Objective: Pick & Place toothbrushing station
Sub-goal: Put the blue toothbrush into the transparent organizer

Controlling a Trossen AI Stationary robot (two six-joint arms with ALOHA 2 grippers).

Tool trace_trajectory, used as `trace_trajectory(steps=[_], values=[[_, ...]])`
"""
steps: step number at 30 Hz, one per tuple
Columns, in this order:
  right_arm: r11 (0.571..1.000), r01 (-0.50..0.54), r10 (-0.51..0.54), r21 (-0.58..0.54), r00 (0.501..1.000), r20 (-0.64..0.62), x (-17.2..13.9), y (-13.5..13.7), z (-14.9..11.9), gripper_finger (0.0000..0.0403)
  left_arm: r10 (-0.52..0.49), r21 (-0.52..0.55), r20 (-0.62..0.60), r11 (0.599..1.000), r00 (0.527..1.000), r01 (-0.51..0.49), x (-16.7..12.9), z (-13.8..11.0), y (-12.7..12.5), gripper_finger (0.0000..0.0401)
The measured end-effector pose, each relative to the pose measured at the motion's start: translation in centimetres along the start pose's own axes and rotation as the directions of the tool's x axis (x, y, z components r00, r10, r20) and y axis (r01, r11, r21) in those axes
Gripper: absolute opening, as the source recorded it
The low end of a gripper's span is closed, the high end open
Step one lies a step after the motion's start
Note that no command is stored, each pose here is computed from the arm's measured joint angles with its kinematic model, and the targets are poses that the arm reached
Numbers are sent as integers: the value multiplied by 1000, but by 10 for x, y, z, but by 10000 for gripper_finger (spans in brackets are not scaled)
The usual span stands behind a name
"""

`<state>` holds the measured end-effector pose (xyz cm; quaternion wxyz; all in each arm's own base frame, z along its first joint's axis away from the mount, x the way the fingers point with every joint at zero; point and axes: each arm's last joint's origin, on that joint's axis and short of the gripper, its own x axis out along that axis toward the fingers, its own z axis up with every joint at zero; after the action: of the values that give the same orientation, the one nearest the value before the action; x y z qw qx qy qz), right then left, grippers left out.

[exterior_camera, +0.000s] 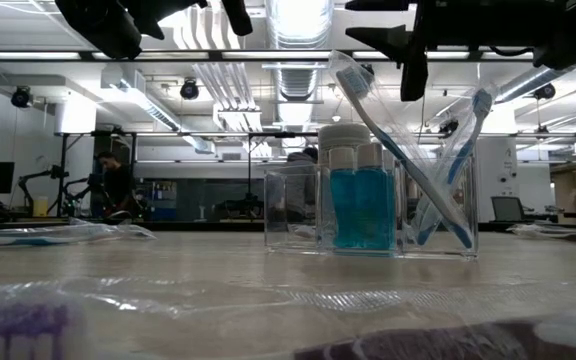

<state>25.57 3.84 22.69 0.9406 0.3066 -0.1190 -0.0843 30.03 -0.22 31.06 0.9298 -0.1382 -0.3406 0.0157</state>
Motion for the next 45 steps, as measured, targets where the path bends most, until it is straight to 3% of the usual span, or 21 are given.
trace_trajectory(steps=[21, 45], values=[[978, -69, 103, -199, 981, 167, -1, 21, 33, 132, -1, -4, 2, 1000, 1000, 1, 0, 0, 0, 27], [960, -70, 133, -271, 966, 221, 8, 36, 48, 123, -5, -23, -7, 1000, 1000, 4, 0, -1, 0, 27]])
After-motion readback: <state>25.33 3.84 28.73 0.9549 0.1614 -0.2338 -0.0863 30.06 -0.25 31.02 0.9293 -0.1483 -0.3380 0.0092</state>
